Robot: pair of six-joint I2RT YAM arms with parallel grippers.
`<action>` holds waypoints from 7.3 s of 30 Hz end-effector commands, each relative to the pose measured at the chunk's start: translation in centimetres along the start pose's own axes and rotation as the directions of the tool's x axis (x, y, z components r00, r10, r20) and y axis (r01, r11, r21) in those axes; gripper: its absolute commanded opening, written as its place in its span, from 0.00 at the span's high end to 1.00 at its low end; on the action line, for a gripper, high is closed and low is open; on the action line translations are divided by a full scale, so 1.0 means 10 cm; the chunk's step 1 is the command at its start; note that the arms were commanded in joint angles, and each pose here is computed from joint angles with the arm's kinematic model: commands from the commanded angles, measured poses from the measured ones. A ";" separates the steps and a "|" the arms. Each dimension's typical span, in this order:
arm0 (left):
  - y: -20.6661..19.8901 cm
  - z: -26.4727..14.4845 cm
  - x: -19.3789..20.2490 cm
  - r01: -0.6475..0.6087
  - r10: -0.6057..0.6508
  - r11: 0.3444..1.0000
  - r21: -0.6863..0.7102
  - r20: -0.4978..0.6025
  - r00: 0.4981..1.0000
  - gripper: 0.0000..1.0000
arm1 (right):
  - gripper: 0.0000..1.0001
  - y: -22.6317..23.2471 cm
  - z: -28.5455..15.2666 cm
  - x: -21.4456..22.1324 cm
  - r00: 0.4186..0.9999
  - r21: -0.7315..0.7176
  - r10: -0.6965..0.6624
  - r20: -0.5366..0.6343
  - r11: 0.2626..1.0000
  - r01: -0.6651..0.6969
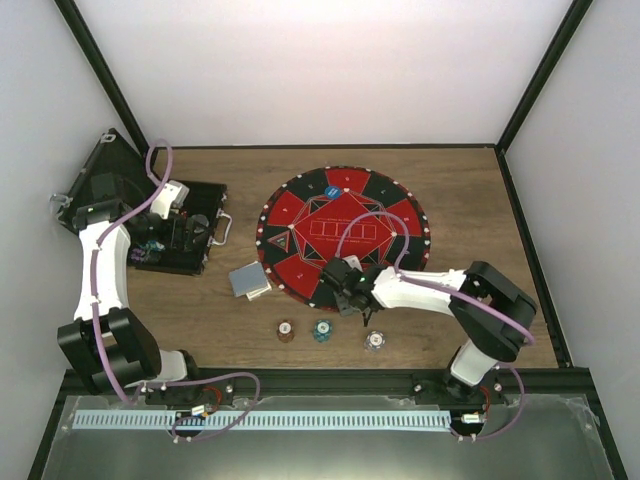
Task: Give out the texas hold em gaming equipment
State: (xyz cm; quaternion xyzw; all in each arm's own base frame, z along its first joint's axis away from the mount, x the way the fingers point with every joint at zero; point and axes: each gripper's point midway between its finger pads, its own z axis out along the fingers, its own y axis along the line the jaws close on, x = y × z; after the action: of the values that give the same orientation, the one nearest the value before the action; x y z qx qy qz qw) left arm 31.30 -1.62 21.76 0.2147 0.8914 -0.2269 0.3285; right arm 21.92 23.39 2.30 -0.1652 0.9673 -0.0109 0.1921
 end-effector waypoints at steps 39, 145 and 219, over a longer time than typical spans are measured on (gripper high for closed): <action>-0.51 0.63 0.99 -0.548 0.584 0.811 0.203 -0.274 0.764 0.00 | 0.05 -0.27 -0.65 -1.07 0.959 -0.408 0.260 0.109 0.892 -0.195; -0.28 1.60 1.59 -0.696 0.728 0.662 0.279 -0.458 0.510 0.32 | 0.10 0.05 -0.97 -0.80 0.966 -0.587 0.239 0.095 0.798 -0.140; -1.52 0.77 0.59 -0.867 0.886 0.459 0.195 -0.169 0.432 0.34 | 0.82 1.72 -1.74 -1.20 0.984 -0.988 0.122 -0.126 0.075 -0.136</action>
State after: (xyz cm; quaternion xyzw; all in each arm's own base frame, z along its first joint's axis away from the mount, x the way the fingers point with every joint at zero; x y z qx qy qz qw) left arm 22.71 -16.33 16.60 0.6881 0.6756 -0.0300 0.2630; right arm 20.90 42.03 19.10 -0.1397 0.7590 0.6356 0.0215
